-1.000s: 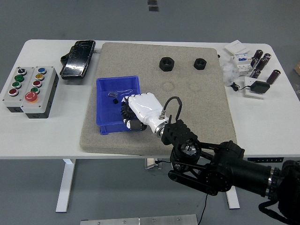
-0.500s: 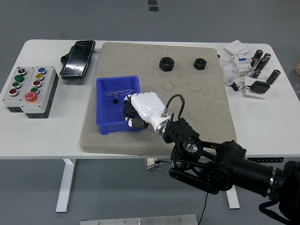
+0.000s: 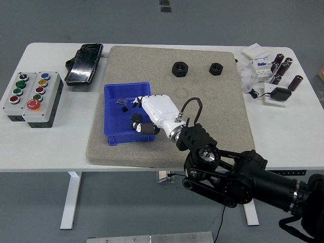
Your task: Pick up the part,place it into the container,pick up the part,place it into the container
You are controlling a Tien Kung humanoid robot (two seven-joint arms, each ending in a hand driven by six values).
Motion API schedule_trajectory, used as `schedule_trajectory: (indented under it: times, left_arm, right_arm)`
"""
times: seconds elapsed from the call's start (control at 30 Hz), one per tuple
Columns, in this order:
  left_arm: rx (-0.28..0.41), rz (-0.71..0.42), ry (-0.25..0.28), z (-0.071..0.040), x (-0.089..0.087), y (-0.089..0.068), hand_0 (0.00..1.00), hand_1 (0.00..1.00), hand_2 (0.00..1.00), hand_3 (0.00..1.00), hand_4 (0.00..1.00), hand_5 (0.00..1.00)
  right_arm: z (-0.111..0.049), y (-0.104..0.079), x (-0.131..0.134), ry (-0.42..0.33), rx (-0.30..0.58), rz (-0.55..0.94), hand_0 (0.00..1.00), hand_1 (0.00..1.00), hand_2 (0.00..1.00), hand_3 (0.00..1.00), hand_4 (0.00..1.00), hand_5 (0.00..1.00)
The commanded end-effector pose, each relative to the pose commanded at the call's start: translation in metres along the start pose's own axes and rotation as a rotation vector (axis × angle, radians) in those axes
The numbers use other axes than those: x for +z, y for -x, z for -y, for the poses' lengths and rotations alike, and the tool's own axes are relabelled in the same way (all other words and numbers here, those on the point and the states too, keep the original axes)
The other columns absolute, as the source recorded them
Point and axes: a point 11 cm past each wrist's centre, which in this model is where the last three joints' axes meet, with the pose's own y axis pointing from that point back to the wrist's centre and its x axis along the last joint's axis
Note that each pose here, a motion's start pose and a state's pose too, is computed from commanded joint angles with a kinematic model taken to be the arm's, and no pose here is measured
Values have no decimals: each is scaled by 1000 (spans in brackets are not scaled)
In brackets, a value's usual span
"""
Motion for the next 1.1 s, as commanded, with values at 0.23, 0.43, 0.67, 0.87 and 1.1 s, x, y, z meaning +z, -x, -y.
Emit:
schedule_trajectory:
  times: [0.23, 0.43, 0.67, 0.87, 1.1]
  left_arm:
    - [0, 0, 1, 0, 0, 0, 658, 624, 583, 617, 711, 367]
    - [-1, 1, 1, 0, 0, 0, 658, 624, 583, 617, 712, 367]
    - [-5, -1, -7, 0, -4, 3, 658, 624, 583, 617, 713, 370]
    - [-10, -5, -7, 0, -6, 6, 658, 623, 583, 618, 714, 367]
    - [-15, -6, -12, 1, -10, 8, 658, 623, 583, 617, 714, 369]
  right_arm:
    - [0, -4, 2, 7, 11, 14, 568, 654, 696, 703, 741, 408]
    - [-3, -26, 30, 70, 81, 138, 562, 653, 693, 700, 711, 385]
    - [-27, -48, 98, 193, 219, 386, 563, 644, 690, 696, 727, 401]
    - [-61, -60, 158, 283, 360, 631, 565, 637, 678, 675, 730, 405]
    - [-115, -59, 214, 351, 509, 885, 564, 641, 679, 675, 739, 406]
